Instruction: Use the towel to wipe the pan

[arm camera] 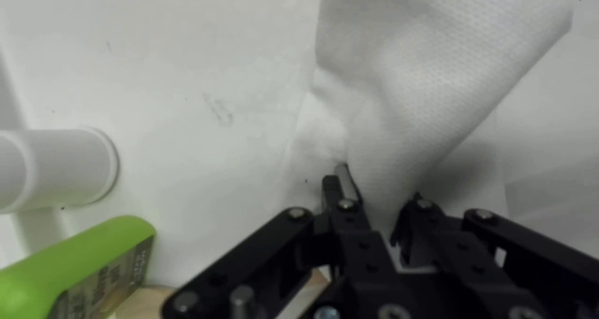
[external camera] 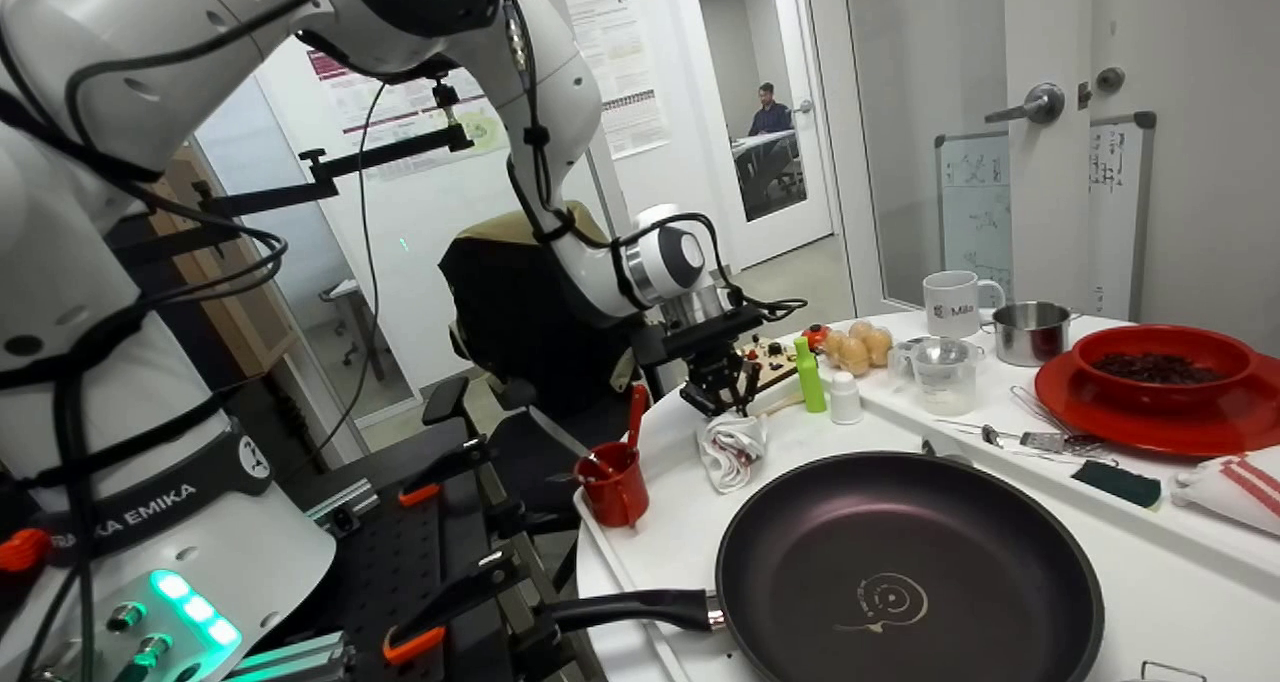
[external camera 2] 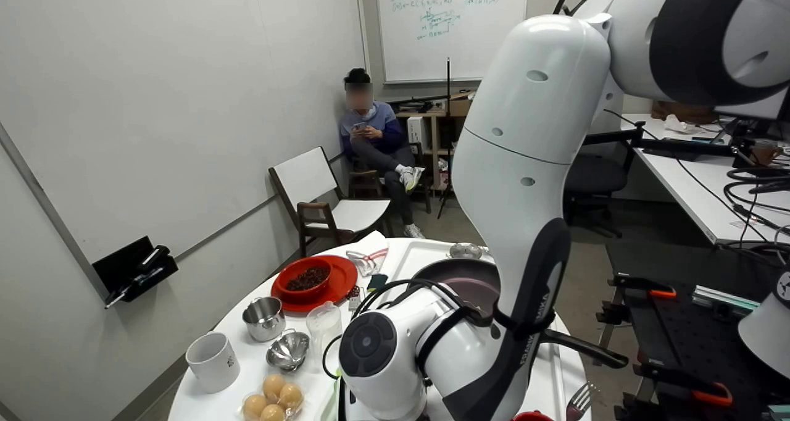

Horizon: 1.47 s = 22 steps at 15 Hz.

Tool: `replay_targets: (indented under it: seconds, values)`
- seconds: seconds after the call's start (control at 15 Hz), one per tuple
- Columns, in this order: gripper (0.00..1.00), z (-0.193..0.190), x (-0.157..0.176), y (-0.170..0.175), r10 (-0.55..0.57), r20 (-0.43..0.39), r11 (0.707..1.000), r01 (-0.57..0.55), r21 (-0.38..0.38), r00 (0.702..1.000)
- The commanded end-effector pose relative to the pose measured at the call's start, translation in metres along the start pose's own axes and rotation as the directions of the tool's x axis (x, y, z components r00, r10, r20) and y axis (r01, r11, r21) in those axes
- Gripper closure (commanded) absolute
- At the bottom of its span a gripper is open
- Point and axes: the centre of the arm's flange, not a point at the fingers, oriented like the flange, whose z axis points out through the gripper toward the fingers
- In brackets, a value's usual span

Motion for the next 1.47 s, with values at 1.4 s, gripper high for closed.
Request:
replay_targets:
  seconds: [1.4]
  values:
    - [0.93, -0.060, -0.007, 0.008, 0.019, -0.093, 0.996, -0.027, -0.079, 0.995]
